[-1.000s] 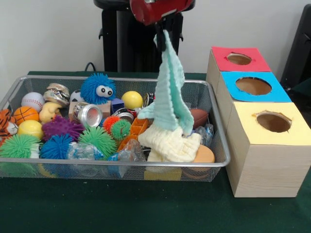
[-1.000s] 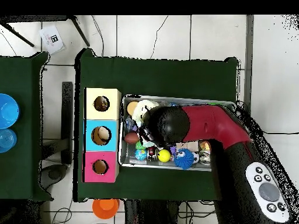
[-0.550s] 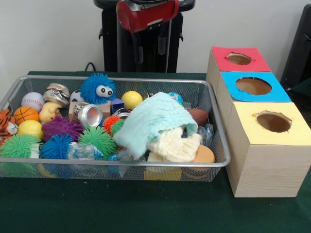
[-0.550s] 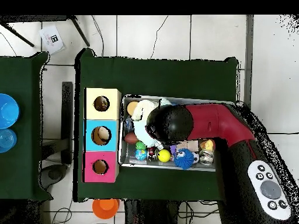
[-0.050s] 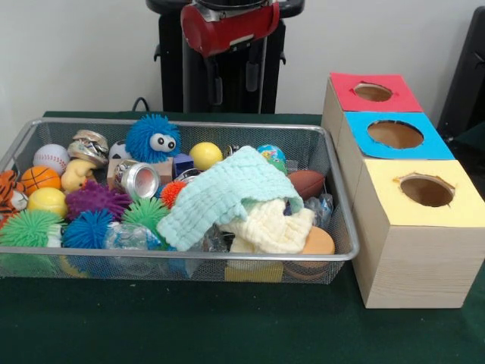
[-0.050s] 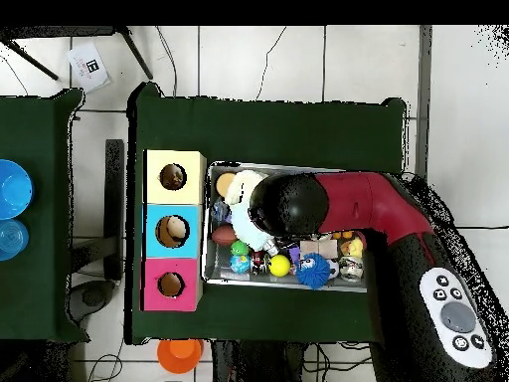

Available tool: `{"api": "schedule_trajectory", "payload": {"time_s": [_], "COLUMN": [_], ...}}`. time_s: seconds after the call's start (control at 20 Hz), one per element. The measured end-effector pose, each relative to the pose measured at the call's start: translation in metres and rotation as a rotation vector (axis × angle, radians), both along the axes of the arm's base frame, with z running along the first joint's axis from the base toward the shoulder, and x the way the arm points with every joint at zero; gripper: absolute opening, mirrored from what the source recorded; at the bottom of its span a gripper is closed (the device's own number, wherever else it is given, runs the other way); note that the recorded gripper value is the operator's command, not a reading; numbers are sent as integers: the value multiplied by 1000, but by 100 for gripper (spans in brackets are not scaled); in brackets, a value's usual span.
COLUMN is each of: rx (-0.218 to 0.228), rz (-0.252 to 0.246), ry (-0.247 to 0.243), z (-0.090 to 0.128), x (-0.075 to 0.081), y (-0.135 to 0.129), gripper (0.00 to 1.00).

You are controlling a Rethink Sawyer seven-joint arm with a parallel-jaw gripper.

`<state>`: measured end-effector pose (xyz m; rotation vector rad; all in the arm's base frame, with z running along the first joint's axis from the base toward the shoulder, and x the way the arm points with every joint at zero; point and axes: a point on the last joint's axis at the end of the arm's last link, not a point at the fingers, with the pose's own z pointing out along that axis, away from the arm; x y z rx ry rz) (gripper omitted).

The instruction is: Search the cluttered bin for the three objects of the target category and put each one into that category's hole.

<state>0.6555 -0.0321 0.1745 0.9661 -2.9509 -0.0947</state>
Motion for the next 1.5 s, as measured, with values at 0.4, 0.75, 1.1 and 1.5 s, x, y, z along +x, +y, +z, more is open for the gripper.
{"api": "schedule_trajectory", "payload": {"time_s": [0.4,0.75,1.1,1.5], "rx": [62,110,151,222], "rz": [-81,-177,-214,-231], "ry": [-177,-322,-314,-257], "z": [-2,-11,-43,-86], "x": [32,54,55,53], "y": [-15,-42,-50,-35], "gripper": [100,100,100,100]}}
